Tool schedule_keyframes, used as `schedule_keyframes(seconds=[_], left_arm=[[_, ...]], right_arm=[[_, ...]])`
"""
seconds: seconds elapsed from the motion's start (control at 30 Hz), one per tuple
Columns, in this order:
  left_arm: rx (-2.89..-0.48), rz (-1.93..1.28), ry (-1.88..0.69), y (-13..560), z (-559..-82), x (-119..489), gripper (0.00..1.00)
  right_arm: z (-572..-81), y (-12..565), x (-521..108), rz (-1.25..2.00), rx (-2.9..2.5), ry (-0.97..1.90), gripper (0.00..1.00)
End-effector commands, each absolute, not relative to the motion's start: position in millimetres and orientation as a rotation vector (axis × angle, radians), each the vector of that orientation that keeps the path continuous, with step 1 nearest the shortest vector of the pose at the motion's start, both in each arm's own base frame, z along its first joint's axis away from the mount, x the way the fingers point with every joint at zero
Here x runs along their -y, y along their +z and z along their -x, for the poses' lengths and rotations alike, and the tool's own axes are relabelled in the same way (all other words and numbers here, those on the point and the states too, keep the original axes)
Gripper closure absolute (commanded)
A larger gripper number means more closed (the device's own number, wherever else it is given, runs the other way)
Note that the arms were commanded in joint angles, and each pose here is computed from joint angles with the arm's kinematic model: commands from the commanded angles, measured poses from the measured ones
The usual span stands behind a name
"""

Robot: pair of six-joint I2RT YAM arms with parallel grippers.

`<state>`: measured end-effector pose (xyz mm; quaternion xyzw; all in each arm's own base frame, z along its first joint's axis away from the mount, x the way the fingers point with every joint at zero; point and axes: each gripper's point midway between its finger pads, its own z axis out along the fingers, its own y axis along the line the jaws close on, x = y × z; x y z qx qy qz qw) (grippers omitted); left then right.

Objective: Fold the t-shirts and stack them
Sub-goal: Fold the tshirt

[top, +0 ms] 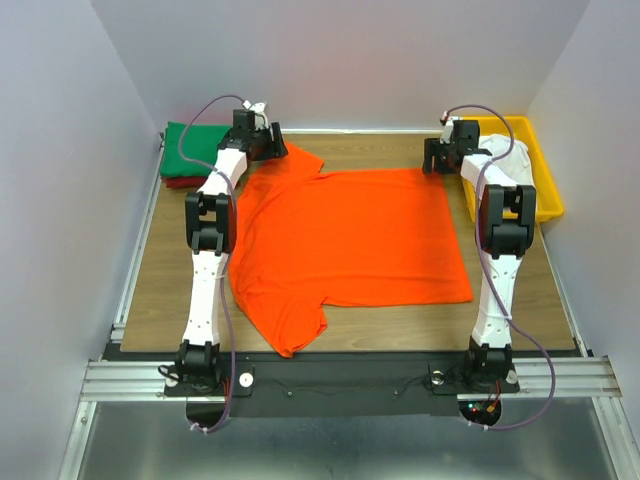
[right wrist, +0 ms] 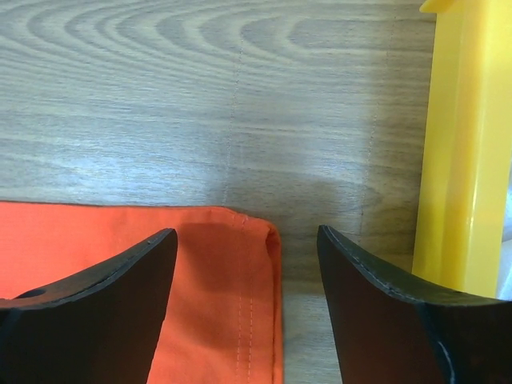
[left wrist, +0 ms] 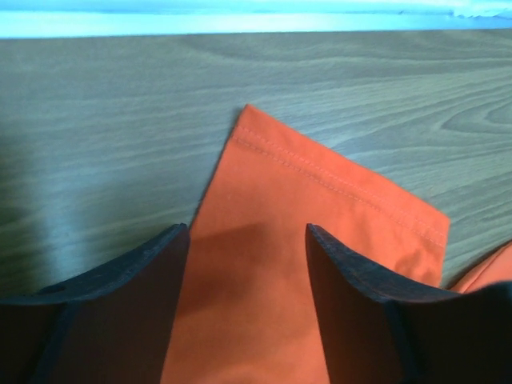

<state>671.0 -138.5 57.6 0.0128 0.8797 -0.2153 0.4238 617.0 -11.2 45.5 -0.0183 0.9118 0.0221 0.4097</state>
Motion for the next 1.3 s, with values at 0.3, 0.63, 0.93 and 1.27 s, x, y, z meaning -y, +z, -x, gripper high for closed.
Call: schedule_keyframes(seconds=[0.3,0.63,0.93,1.27], left_arm=[[-2.255,0.084,-0.447,47.0,-664.3,139.2,0.36],[-2.295,0.096,-0.397,34.7,-656.6,144.9,0.64],[-2.309,0.088,-0.363,31.8,-653.3,146.3,1.00],[-2.310,0.075,-0.381,31.3,-652.2,149.0,1.00]], right_arm=[[-641.4,61.2,17.1,-0.032,-2.215,0.063,0.20],[-642.6,64.3,9.2,-0.061,-2.208,0.127,0.19],[-643.9,58.7,5.3,-0.063,-2.214,0.155,0.21],[-641.0,50.5,-2.3,-0.050,-2.230,0.206,0.35]])
